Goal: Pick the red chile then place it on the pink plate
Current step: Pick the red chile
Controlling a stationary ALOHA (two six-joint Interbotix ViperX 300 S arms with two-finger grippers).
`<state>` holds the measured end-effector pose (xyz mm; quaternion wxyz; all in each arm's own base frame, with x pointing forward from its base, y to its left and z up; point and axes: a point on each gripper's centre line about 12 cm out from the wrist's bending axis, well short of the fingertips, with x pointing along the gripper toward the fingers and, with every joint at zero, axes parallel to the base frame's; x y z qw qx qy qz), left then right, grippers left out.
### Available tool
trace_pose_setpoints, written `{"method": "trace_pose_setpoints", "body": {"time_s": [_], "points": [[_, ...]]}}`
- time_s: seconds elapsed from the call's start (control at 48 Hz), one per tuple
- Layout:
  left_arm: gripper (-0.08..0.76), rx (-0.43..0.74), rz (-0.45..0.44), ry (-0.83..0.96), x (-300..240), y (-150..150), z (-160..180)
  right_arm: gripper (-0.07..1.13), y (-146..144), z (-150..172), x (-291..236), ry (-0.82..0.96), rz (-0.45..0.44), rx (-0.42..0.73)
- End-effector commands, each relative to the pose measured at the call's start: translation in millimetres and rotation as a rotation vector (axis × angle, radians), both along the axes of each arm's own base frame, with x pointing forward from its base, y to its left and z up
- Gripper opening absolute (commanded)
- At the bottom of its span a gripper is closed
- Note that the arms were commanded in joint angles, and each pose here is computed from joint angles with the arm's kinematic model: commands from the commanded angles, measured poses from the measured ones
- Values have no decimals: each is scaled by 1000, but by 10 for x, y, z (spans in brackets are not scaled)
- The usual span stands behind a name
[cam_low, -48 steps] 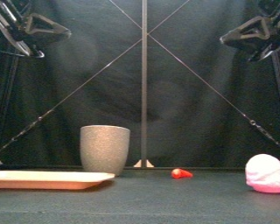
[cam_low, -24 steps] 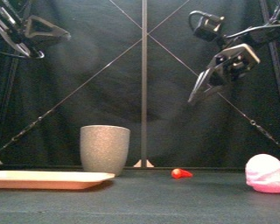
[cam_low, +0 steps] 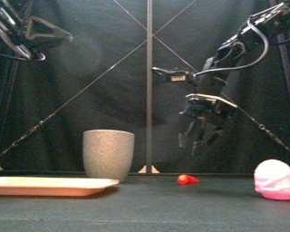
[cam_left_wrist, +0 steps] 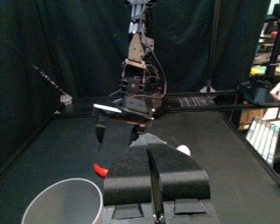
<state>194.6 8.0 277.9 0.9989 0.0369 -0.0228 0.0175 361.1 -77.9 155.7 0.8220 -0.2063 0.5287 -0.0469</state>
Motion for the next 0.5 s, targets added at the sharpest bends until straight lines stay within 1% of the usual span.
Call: {"method": "trace_pose_setpoints", "body": {"time_s": [0.021, 0.208, 0.5], "points": [[-33, 4, 3, -20, 7, 8, 59, 1044, -81, 91, 114, -6, -23, -13], [-33, 4, 4, -14, 6, 8, 48, 1041, -195, 29, 130, 19, -36, -21], [-33, 4, 4, -14, 3, 8, 44, 1037, -401, -183, 125, 60, -80, 4]]}}
